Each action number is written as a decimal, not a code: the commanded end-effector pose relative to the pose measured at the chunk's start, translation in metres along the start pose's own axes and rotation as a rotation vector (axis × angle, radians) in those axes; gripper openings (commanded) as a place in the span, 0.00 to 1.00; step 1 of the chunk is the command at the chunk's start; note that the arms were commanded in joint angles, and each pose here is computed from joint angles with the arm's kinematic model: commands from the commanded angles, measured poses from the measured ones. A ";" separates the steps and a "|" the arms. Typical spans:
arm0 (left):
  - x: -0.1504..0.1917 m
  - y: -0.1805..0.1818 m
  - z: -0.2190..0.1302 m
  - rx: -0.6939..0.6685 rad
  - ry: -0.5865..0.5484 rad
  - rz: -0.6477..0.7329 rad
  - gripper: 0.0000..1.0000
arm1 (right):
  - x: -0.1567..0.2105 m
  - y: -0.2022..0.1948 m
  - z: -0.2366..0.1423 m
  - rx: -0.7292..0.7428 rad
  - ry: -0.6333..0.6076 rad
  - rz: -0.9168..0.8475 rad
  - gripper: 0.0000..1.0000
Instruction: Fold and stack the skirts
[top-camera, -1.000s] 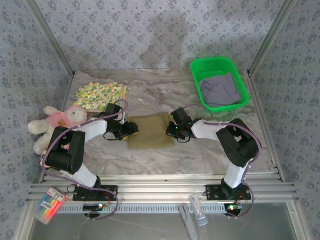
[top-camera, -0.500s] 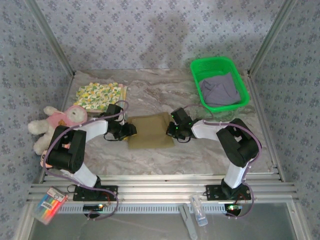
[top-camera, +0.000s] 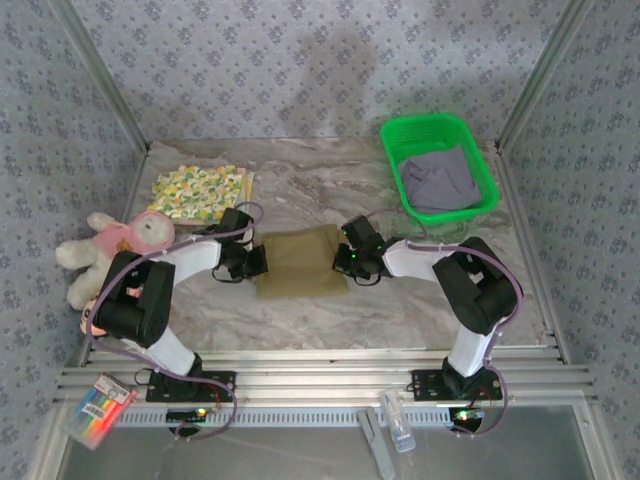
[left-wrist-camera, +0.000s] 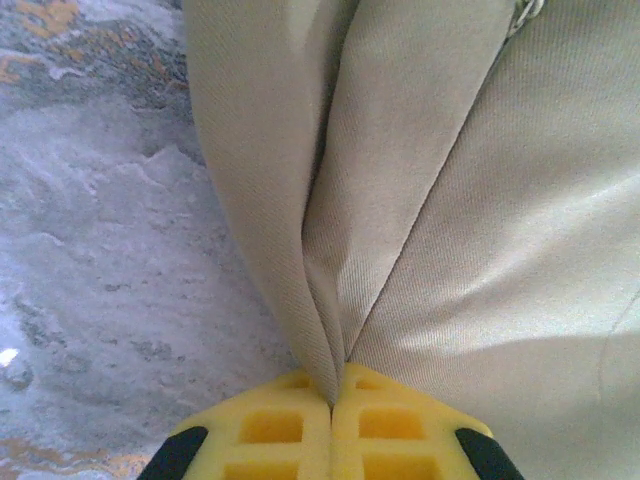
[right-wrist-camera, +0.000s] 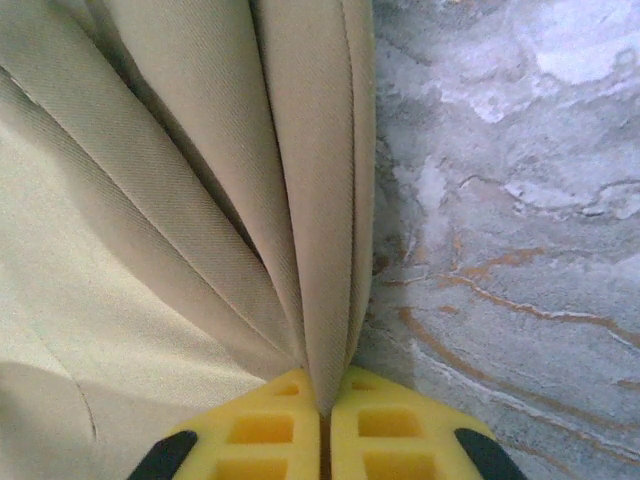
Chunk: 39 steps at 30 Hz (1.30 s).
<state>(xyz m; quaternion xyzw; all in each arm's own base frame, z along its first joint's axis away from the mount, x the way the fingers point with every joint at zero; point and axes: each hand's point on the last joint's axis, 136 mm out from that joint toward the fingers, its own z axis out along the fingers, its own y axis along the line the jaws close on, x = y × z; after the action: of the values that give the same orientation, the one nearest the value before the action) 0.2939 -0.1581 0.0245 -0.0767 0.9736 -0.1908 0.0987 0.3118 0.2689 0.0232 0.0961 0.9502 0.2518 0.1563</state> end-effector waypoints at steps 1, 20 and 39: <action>-0.004 0.011 -0.011 -0.149 -0.045 0.051 0.00 | 0.008 -0.016 -0.002 0.056 -0.001 0.000 0.27; -0.105 -0.013 -0.086 -0.662 -0.303 0.346 0.00 | -0.068 -0.037 -0.141 0.115 -0.461 0.020 1.00; -0.221 0.000 -0.166 -0.751 -0.405 0.452 0.00 | -0.064 -0.064 -0.170 0.102 -0.538 0.134 1.00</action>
<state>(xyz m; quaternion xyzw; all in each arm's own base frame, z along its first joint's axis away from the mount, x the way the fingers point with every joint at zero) 0.4661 -0.0610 0.1953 0.0451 0.9255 0.2427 0.2872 0.3102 0.1325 0.1483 0.2077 0.8810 0.1929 0.3787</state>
